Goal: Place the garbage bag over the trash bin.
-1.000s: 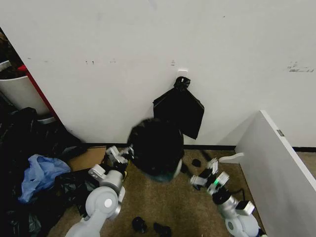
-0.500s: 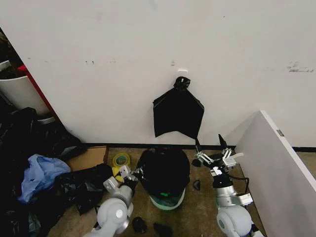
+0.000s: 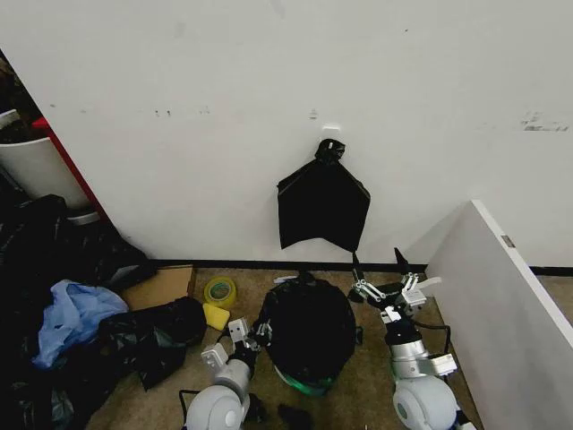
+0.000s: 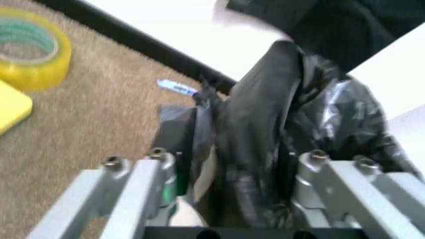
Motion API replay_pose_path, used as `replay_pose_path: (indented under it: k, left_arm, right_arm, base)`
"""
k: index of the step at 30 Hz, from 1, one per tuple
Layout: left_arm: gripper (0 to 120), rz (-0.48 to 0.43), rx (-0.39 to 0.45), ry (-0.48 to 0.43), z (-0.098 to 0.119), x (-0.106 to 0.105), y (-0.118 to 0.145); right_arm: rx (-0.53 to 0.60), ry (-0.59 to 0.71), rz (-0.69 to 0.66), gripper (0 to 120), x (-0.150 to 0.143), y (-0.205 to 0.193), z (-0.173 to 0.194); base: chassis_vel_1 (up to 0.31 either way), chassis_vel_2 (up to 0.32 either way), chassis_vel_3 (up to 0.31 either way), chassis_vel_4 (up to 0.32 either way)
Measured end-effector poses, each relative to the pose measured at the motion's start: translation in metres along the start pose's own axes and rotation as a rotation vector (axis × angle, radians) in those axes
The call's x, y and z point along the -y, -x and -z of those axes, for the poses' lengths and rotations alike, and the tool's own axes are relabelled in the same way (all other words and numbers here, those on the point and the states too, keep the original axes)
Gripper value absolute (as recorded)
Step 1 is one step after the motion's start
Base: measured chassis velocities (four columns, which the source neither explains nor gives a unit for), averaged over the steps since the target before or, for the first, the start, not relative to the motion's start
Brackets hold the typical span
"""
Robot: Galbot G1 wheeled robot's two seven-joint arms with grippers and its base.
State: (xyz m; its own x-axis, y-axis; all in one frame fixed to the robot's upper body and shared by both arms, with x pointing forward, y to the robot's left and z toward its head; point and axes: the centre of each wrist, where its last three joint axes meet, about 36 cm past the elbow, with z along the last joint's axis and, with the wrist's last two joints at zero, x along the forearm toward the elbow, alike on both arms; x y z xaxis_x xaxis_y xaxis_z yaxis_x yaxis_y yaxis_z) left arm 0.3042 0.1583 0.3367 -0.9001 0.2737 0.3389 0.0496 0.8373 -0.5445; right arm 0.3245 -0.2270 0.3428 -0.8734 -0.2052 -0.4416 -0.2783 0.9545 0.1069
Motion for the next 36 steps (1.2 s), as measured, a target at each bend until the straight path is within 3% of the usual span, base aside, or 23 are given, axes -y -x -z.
replay_pose_path:
  k: [1, 7, 11, 15, 17, 19, 21, 24, 29, 36]
  left_arm:
    - [45, 0.0, 0.0, 0.0, 0.0, 0.0, 0.0]
    - [72, 0.023, 0.012, 0.031, 0.026, 0.009, -0.026]
    - [81, 0.026, 0.029, 0.037, 0.031, 0.011, -0.035]
    - [98, -0.095, 0.262, 0.163, 0.028, 0.012, -0.043]
    - [99, -0.112, 0.297, 0.186, 0.027, 0.013, -0.044]
    - [100, -0.142, 0.384, 0.242, 0.025, 0.015, -0.046]
    - [100, -0.148, 0.495, 0.32, 0.024, 0.019, -0.045]
    - [100, -0.131, 0.571, 0.357, 0.026, 0.021, -0.041]
    - [100, -0.101, 0.684, 0.377, 0.029, 0.021, -0.029]
    - [100, -0.096, 0.719, 0.368, 0.039, 0.028, -0.024]
  right_arm:
    - [0.0, 0.0, 0.0, 100, 0.0, 0.0, 0.0]
    - [-0.008, -0.004, -0.003, 100, 0.001, -0.002, -0.002]
    - [-0.008, -0.007, -0.006, 100, 0.001, 0.0, -0.001]
    - [-0.059, -0.045, -0.07, 100, -0.011, 0.008, 0.018]
    - [-0.071, -0.049, -0.078, 100, -0.013, 0.008, 0.02]
    - [-0.103, -0.067, -0.105, 100, -0.017, 0.01, 0.026]
    - [-0.126, -0.166, -0.134, 100, -0.012, 0.013, 0.022]
    - [-0.15, -0.305, -0.184, 100, -0.002, 0.013, 0.011]
    - [-0.226, -0.338, -0.265, 100, -0.001, 0.009, 0.01]
    - [-0.279, -0.296, -0.295, 100, -0.005, 0.009, 0.024]
  base:
    - [0.0, 0.0, 0.0, 0.0]
    - [0.0, 0.0, 0.0, 0.0]
    - [0.0, 0.0, 0.0, 0.0]
    - [0.0, 0.0, 0.0, 0.0]
    - [0.0, 0.0, 0.0, 0.0]
    - [0.0, 0.0, 0.0, 0.0]
    - [0.0, 0.0, 0.0, 0.0]
    - [0.0, 0.0, 0.0, 0.0]
    - [0.0, 0.0, 0.0, 0.0]
    - [0.0, 0.0, 0.0, 0.0]
